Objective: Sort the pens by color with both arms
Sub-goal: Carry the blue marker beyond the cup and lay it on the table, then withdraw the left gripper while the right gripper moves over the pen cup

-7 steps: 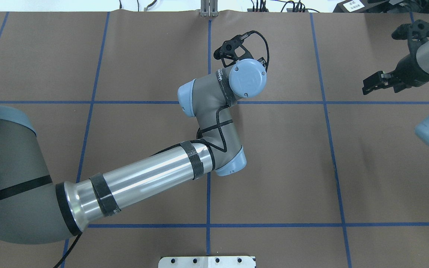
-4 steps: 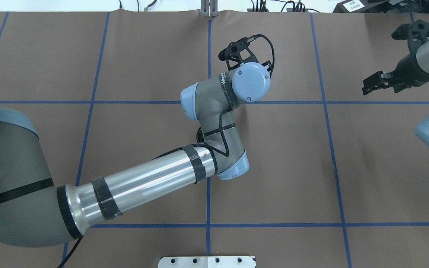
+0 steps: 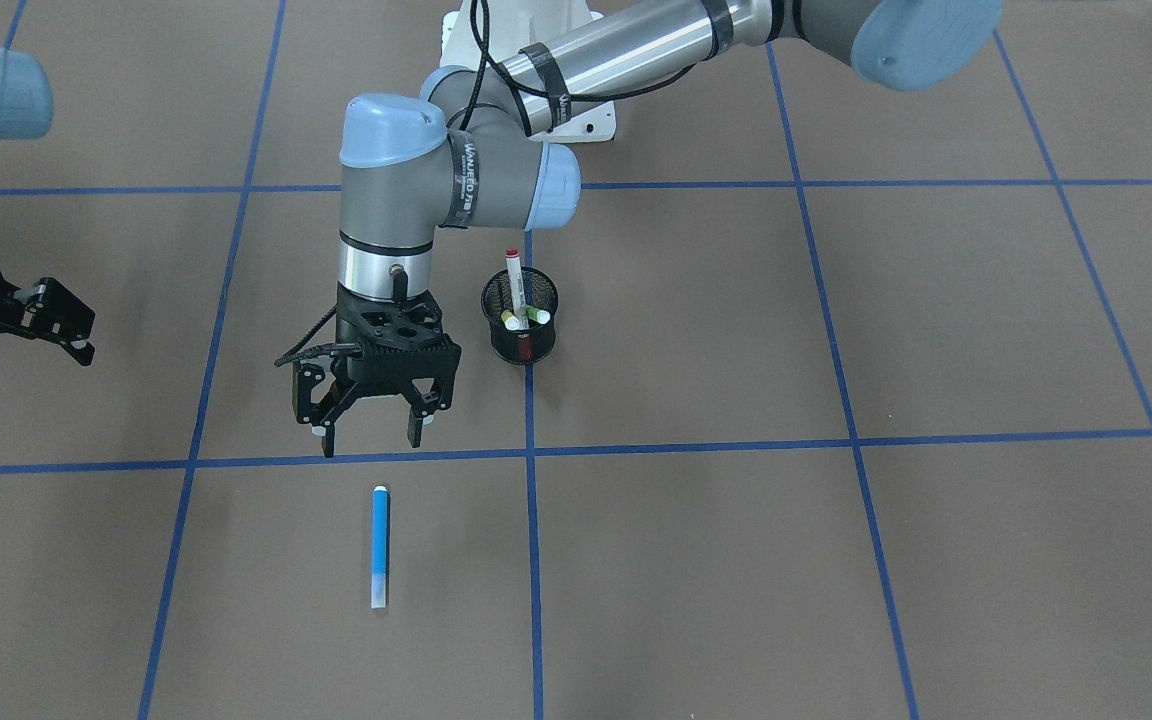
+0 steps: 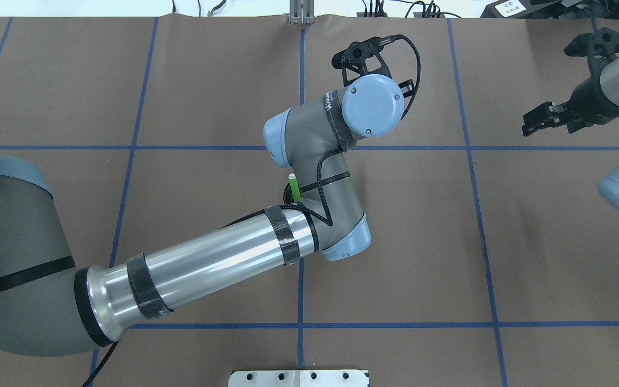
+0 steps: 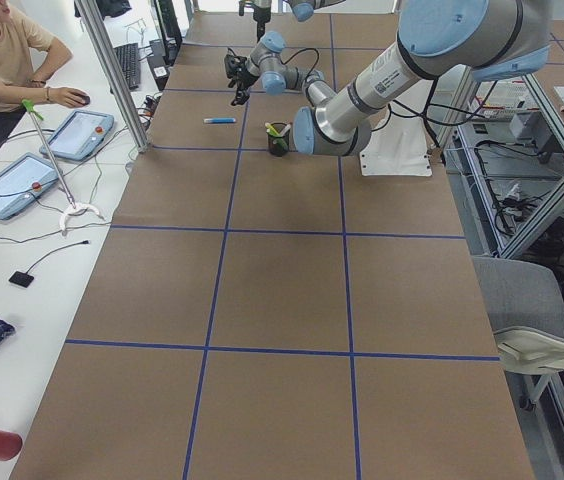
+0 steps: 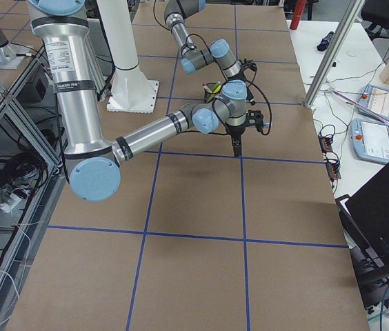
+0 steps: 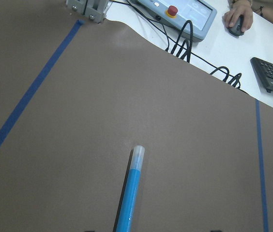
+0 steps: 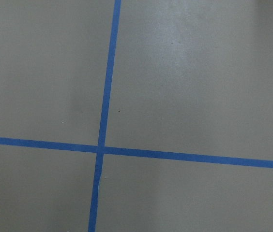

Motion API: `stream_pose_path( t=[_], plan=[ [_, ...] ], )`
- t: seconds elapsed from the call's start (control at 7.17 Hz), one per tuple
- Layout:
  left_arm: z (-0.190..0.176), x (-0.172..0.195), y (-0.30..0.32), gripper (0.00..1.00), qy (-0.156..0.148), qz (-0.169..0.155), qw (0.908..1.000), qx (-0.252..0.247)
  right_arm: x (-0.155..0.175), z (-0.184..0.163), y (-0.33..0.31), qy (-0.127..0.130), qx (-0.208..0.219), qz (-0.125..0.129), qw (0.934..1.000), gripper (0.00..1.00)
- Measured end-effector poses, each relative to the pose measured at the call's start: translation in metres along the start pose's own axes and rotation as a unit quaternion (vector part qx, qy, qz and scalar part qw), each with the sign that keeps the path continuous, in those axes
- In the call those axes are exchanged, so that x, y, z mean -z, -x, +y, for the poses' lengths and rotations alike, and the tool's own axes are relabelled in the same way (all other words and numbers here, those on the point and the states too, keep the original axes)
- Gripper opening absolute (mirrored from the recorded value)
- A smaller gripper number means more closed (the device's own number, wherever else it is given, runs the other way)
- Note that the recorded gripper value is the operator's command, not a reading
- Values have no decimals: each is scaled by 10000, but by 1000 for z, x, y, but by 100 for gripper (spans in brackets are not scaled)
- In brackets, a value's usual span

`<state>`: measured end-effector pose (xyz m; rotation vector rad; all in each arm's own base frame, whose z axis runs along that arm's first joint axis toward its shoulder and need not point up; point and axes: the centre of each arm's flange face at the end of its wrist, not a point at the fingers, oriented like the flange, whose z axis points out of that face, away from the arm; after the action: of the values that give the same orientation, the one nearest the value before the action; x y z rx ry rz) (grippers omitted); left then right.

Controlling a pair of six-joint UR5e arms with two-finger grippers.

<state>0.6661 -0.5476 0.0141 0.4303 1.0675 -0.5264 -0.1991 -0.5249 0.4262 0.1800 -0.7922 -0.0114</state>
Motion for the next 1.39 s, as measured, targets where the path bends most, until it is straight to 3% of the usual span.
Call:
stream_pose_path(
  t=[0.42, 0.84, 1.12, 1.39],
  plan=[
    [-15, 71, -1, 99, 706, -518, 9948, -518, 0, -1, 1, -5, 3, -4, 10000, 100],
    [-32, 116, 78, 98, 1554, -800, 9767, -1242, 3, -2, 6, -28, -61, -46, 10000, 100],
    [-66, 141, 148, 99, 1980, -717, 9678, -1379, 18, -7, 29, -128, -418, -245, 9987, 100],
    [-94, 163, 205, 99, 2141, -837, 9586, -1681, 30, -10, 93, -138, -885, -588, 9942, 100]
  ],
)
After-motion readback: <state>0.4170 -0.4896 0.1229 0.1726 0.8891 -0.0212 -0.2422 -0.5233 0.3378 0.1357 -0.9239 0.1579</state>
